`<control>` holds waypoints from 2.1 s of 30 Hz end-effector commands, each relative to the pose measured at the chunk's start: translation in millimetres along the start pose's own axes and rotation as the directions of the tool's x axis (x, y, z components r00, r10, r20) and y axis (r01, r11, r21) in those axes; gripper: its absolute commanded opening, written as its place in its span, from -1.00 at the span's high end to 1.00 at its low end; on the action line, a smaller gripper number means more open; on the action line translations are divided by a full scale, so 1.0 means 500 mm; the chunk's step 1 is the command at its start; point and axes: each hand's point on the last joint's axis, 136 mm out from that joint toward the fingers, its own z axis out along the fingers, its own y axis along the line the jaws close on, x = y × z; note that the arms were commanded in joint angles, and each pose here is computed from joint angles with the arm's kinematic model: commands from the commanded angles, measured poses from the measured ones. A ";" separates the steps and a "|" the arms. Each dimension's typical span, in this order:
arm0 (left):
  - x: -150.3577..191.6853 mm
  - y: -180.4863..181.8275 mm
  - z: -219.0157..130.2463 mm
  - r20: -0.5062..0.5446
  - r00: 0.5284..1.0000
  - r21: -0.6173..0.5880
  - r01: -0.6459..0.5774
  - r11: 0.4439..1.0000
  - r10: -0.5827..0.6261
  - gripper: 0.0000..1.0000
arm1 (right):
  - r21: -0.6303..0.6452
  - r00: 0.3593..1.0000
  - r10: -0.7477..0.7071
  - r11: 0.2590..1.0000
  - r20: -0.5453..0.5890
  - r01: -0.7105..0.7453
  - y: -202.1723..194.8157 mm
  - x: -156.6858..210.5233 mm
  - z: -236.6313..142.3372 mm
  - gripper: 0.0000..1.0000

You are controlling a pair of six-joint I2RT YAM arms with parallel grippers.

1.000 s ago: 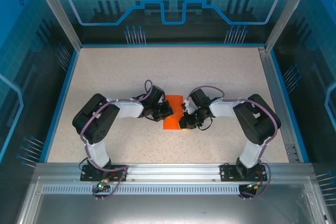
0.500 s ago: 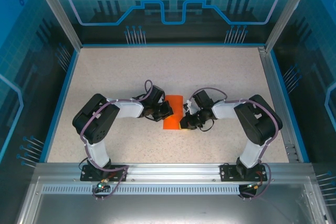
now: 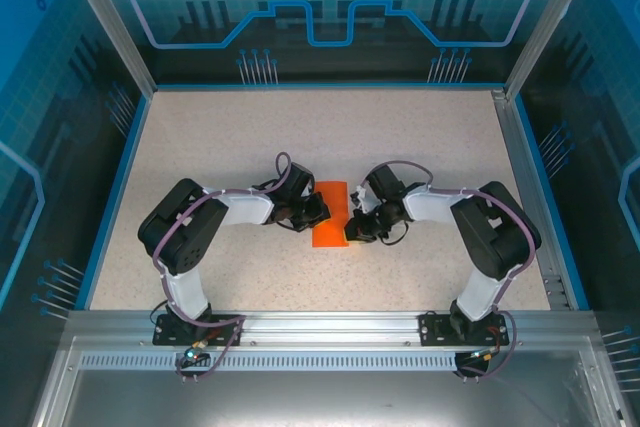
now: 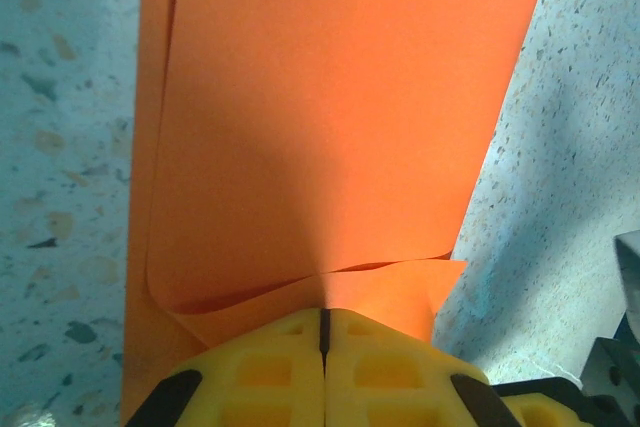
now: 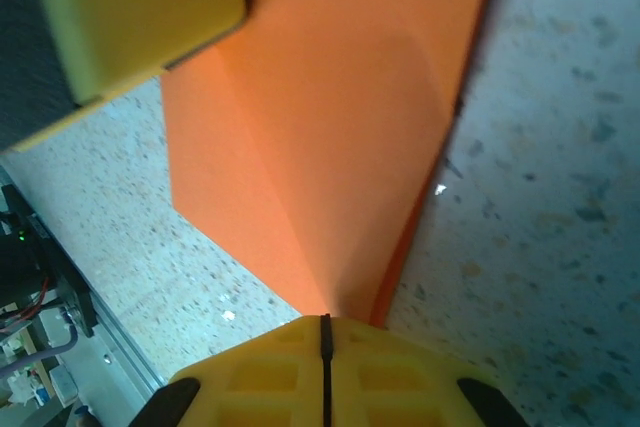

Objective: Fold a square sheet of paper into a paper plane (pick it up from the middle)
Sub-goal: Fold the triangle a second time at the center of the table.

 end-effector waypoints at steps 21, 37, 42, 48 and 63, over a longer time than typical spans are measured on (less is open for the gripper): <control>0.011 -0.011 -0.020 -0.012 0.999 0.035 -0.045 0.998 0.046 0.74 | 0.131 0.995 0.083 0.989 -0.061 -0.074 -0.062 0.014 0.052 0.92; 0.044 -0.027 0.001 -0.046 0.999 0.070 -0.013 0.997 0.017 0.81 | 0.137 0.993 0.101 0.986 -0.065 -0.091 -0.071 0.029 0.054 0.93; 0.044 0.027 0.025 -0.032 0.999 -0.012 0.010 1.000 -0.010 0.85 | 0.147 0.991 0.112 0.984 -0.071 -0.100 -0.079 0.036 0.056 0.94; 0.042 0.066 0.032 -0.009 1.000 -0.067 0.009 0.998 -0.009 0.86 | 0.161 0.990 0.120 0.981 -0.079 -0.106 -0.087 0.043 0.058 0.95; -0.028 0.066 -0.010 0.095 0.995 -0.057 -0.015 0.998 0.020 0.82 | 0.188 0.988 0.129 0.976 -0.088 -0.110 -0.102 0.054 0.059 1.00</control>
